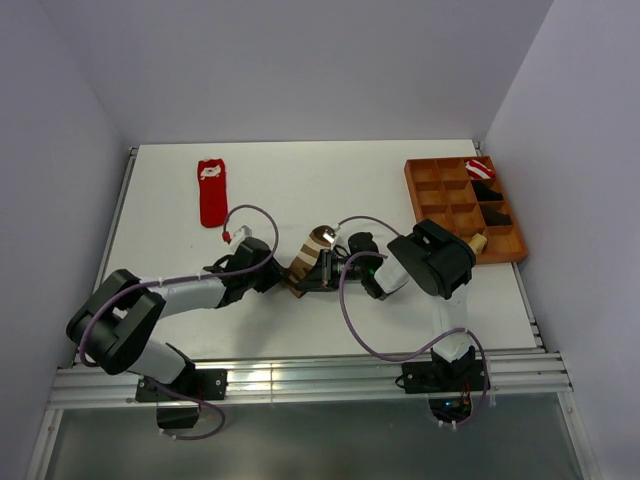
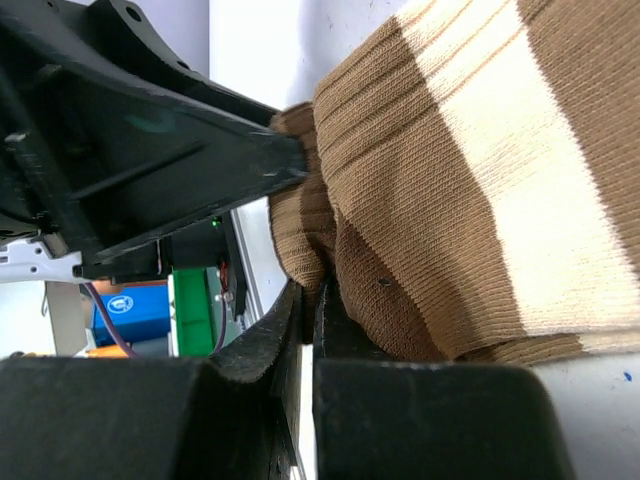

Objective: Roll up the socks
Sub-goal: Roll the sock at the center of the board.

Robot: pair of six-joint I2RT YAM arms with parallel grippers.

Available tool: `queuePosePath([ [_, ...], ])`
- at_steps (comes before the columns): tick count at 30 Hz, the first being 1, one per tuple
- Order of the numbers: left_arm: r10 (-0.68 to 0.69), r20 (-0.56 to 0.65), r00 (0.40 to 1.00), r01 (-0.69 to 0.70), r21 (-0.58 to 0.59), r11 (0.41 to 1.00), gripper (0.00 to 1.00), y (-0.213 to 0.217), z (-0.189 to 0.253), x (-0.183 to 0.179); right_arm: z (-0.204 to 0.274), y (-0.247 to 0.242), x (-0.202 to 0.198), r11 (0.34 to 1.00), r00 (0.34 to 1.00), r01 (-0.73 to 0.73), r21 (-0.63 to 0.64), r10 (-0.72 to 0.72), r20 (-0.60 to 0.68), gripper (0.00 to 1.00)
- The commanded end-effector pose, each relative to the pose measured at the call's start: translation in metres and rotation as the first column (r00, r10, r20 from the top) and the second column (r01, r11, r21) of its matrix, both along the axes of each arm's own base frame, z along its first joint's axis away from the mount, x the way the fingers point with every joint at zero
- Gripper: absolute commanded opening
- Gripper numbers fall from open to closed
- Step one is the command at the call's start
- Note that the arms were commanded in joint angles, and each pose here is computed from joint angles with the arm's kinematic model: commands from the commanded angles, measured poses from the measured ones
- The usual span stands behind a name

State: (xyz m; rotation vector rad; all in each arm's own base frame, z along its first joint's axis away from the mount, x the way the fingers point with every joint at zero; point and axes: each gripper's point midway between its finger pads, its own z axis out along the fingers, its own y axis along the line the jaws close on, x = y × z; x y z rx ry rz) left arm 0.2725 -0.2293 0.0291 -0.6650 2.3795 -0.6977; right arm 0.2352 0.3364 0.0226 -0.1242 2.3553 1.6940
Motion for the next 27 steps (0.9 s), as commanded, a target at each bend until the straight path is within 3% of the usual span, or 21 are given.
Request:
queuePosePath([
  [1, -0.007, -0.079, 0.997, 0.01, 0.048, 0.999, 0.38, 0.005, -0.02, -0.012, -0.042, -0.019, -0.014, 0.99, 0.993, 0.016, -0.137, -0.031, -0.11, 0.0],
  [4, -0.018, -0.112, 0.994, 0.026, 0.072, 0.997, 0.16, 0.007, -0.027, -0.017, -0.038, -0.019, -0.01, 0.988, 0.997, 0.015, -0.152, -0.027, -0.072, 0.0],
  [8, -0.044, -0.167, 0.985, 0.07, 0.152, 0.986, 0.01, 0.009, -0.026, -0.017, -0.031, -0.022, -0.007, 0.981, 1.0, 0.021, -0.194, -0.019, 0.014, 0.1],
  [14, -0.074, -0.211, 0.975, 0.14, 0.32, 0.937, 0.0, 0.021, -0.015, -0.018, -0.014, -0.023, 0.003, 0.941, 0.976, 0.083, -0.329, -0.01, 0.22, 0.26],
  [15, -0.081, -0.215, 0.973, 0.151, 0.335, 0.93, 0.0, 0.022, -0.013, -0.018, -0.012, -0.024, 0.005, 0.933, 0.968, 0.097, -0.348, -0.007, 0.252, 0.34],
  [19, -0.106, -0.266, 0.958, 0.214, 0.417, 0.883, 0.01, 0.028, -0.014, -0.021, 0.014, -0.024, 0.012, 0.896, 0.907, 0.201, -0.397, -0.017, 0.421, 0.45],
  [24, -0.148, -0.338, 0.929, 0.3, 0.458, 0.837, 0.01, 0.026, -0.016, -0.024, 0.042, -0.028, 0.014, 0.8, 0.763, 0.396, -0.451, -0.014, 0.646, 0.52],
  [27, -0.168, -0.36, 0.918, 0.334, 0.47, 0.817, 0.01, 0.022, -0.019, -0.024, 0.053, -0.024, 0.006, 0.78, 0.696, 0.438, -0.447, 0.02, 0.717, 0.56],
])
